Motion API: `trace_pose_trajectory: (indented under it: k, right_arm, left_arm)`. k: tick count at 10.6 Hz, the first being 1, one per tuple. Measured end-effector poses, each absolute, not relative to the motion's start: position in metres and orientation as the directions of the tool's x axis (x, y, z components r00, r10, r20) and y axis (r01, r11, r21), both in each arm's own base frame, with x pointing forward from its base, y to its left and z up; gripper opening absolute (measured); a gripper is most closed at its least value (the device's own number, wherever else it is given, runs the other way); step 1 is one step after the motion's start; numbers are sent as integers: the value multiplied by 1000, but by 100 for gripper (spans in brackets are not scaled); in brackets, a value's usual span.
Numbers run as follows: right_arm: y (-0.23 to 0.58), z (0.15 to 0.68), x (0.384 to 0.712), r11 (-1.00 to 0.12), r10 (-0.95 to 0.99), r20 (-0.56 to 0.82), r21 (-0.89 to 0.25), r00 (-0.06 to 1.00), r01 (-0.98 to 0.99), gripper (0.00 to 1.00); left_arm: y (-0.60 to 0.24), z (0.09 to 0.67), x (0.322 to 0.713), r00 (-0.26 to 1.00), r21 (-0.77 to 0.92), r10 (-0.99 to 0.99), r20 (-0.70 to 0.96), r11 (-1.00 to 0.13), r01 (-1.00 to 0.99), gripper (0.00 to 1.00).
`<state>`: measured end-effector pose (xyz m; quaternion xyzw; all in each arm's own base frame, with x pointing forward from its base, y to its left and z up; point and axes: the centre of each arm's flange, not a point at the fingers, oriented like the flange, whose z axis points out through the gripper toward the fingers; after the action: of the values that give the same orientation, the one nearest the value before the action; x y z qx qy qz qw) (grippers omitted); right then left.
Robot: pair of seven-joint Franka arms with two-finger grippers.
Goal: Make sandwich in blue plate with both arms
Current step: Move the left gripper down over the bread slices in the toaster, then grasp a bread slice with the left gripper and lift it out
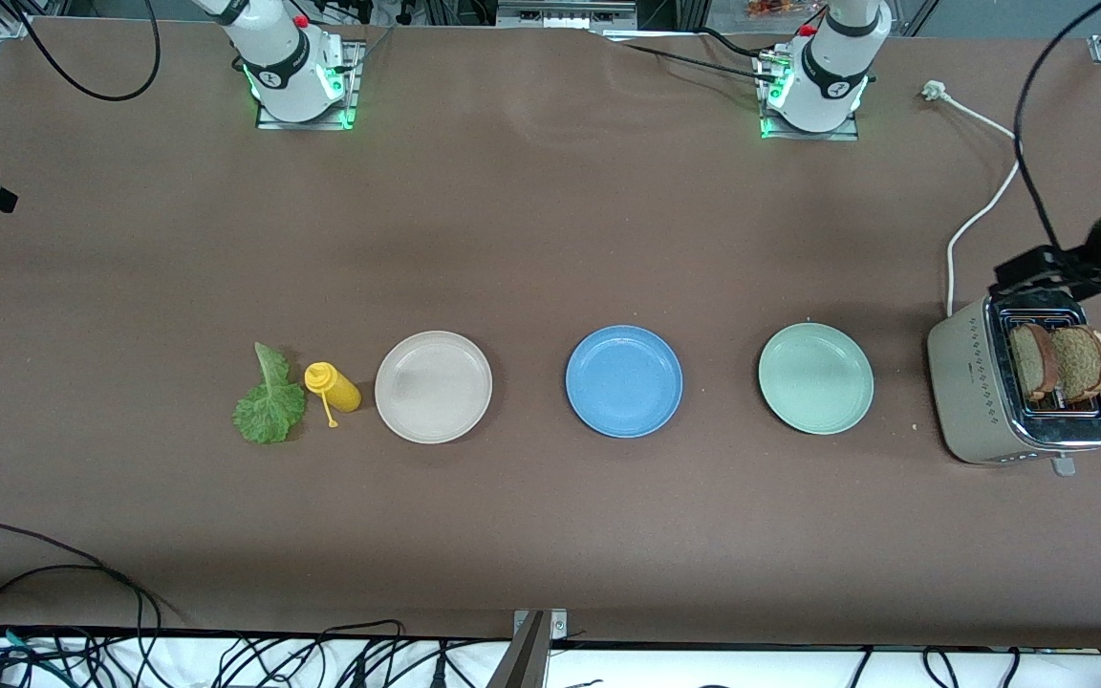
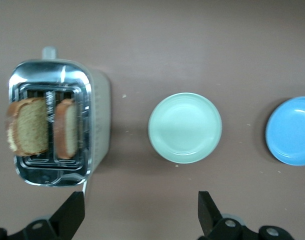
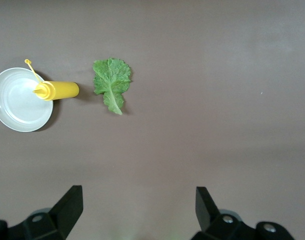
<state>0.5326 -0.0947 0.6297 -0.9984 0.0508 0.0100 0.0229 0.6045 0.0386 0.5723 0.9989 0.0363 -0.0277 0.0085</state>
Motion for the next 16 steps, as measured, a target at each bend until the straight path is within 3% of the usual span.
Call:
trace_pose_trajectory:
  k: [5,11,16]
  right_arm:
    - [-93,630,533,-994,-98,-23,-45,995,-99,100]
    - [-92,629,533,-994,-97,-23,-45,995,-98,100]
    - [-92,629,533,-994,-96,-23,-45,995,-97,100]
  left_arm:
    - [93,524,623,989,-99,118,-87,-989,109,100]
    - [188,432,644,994,-52,23,-107,-999,18,100]
    - [171,391,644,985,-18,-25,-171,-999,-29,100]
